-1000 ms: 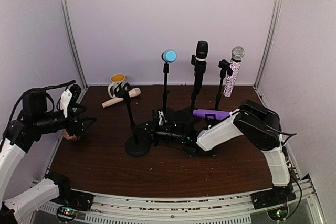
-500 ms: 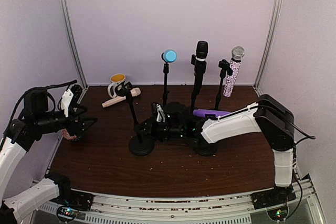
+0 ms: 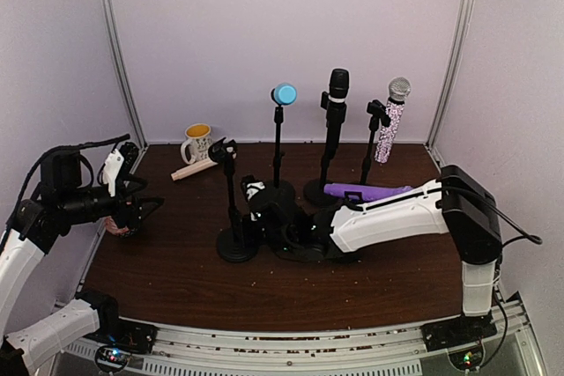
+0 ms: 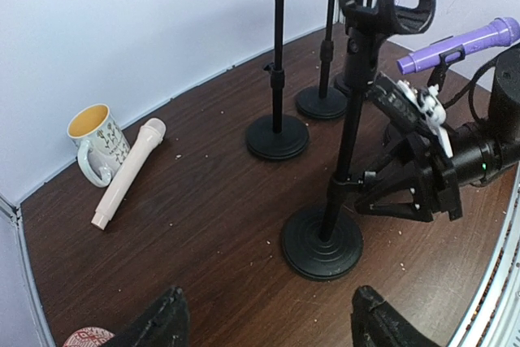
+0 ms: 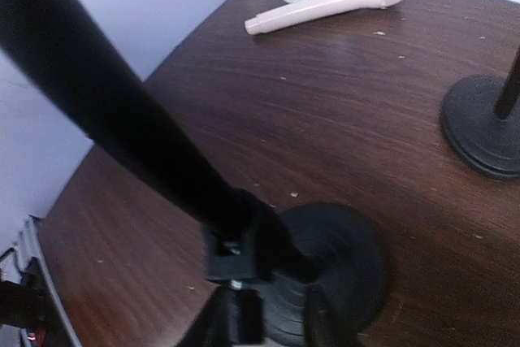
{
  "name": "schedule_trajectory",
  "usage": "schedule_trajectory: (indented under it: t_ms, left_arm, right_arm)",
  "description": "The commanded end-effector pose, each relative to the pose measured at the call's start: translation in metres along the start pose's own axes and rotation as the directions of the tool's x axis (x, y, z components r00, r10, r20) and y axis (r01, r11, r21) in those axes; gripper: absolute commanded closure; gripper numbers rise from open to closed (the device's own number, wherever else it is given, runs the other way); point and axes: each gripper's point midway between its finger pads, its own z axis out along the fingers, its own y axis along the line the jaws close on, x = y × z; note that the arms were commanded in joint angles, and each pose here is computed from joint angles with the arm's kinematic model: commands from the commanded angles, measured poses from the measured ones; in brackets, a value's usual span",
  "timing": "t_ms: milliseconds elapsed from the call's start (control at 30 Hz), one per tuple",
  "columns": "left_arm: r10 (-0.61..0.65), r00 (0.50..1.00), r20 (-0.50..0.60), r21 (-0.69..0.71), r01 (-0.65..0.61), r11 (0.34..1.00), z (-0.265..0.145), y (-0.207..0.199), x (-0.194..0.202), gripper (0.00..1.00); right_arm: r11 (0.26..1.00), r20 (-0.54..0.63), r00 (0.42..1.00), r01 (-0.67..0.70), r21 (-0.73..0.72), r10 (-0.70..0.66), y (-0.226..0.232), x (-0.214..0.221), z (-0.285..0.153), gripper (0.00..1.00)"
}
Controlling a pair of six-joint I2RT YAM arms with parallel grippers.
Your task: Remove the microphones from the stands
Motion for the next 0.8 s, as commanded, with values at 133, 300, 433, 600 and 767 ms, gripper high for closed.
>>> schedule_trajectory:
  t_ms: [133,300,433,600,767]
  left_arm:
    - [0.033,0.999,0.035,-0.017,-0.032,0.999,-0.004,0.004,-0.014,0.29]
    - [0.033,0.999,0.037,-0.021,-0.032,0.999,-0.005,0.004,-0.015,0.29]
    - [0.029,0.999,0.034,-0.021,-0.029,0.999,-0.005,0.004,-0.014,0.29]
    - [0.025,0.999,0.034,-0.020,-0.024,1.000,-0.005,0.003,-0.013,0.29]
    - [0.006,1.000,0.031,-0.013,-0.006,1.000,-0.004,0.004,-0.015,0.29]
  right_arm:
    - [0.893,-0.008,0.942,0.319,0.318,-0.334,-0.027,-0.001,-0.033,0.43]
    - [0.909,0.073,0.945,0.283,0.305,-0.319,-0.015,-0.017,-0.050,0.31]
    - [0.950,0.152,0.954,0.221,0.220,-0.257,-0.007,-0.027,-0.067,0.30]
    - [0.987,0.191,0.969,0.141,0.075,-0.153,0.006,-0.041,-0.082,0.27]
    - [0.969,0.166,0.955,0.245,0.028,-0.246,0.015,-0.036,-0.077,0.17]
